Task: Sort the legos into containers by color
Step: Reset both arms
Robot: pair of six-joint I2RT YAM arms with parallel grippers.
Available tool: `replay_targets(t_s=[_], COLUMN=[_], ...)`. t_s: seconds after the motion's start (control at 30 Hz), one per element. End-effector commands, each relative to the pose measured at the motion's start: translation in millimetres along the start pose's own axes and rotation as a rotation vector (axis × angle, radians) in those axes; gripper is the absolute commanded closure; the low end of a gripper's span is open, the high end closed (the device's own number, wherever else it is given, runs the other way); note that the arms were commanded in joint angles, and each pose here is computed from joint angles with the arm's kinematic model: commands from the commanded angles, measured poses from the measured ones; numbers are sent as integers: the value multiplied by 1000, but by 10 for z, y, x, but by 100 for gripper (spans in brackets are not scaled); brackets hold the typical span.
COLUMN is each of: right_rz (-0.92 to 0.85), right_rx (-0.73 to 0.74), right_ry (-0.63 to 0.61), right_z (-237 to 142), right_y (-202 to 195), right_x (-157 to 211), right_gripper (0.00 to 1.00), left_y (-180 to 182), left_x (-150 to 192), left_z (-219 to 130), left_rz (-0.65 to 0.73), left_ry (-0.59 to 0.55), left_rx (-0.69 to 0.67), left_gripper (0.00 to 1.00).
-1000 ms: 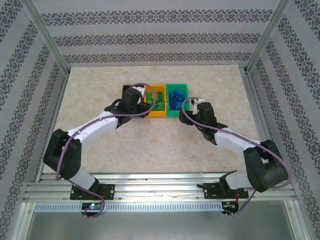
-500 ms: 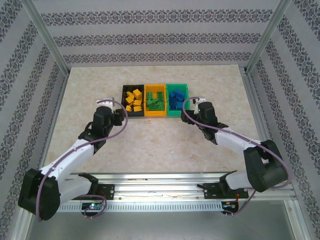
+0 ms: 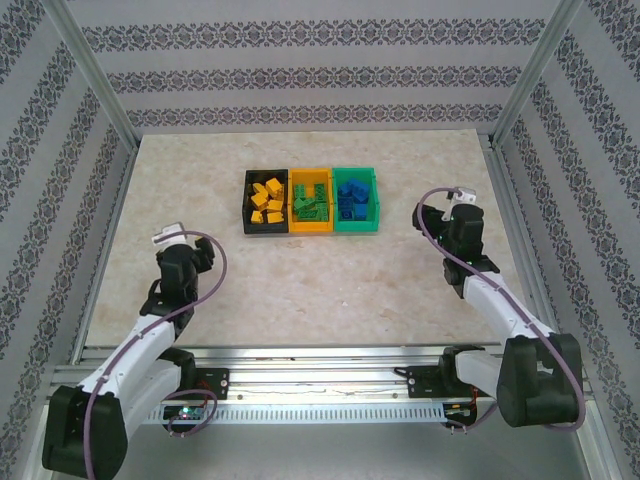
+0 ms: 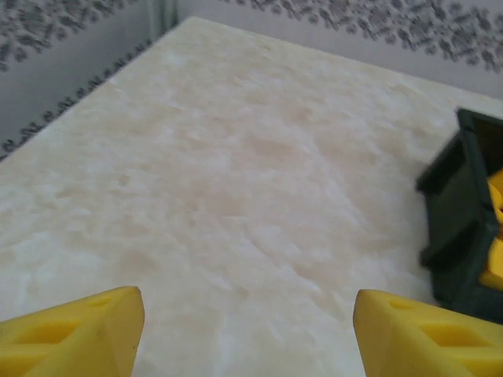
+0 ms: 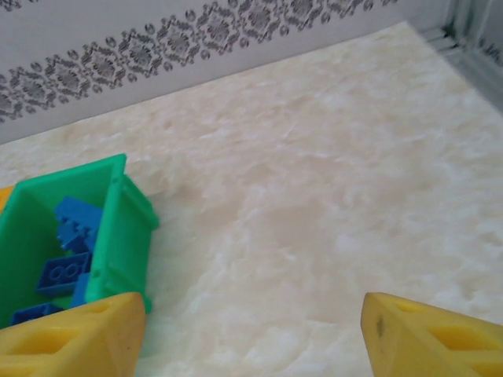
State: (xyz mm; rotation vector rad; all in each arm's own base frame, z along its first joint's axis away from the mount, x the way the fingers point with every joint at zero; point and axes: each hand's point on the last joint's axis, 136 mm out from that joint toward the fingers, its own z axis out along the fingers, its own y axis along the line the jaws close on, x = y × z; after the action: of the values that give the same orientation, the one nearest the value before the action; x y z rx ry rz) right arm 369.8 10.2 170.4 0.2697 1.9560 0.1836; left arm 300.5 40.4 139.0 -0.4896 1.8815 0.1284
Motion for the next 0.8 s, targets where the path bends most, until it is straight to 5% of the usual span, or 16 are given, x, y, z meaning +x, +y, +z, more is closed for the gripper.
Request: replay_targets(t_s=[0.0,0.1,0.33,0.4,0.77], right_rz=[-82,-30,-159,-197,-208], right_rx=[104,223,192,179,153], right_ry=[-98,-143,-148,-155,-164], right_z=[-28,-45,41,63,249], right_y=[-180,-396,-399,-396,-428], right_x=[-155,-187,37,106,323], right_gripper=[26,24,20,18,17], left_y=[144,227,404,379,-137], left_x=[-273,-269,-58,-22,-6], left_z=[15,64,183,234,667], left_rz=[-97,-64,-53,-34,124], left_ry=[-128,-137,-159,-166,-134], left_rx=[-38,-67,-114,-93,128], left_gripper=[23,19,10,3,0])
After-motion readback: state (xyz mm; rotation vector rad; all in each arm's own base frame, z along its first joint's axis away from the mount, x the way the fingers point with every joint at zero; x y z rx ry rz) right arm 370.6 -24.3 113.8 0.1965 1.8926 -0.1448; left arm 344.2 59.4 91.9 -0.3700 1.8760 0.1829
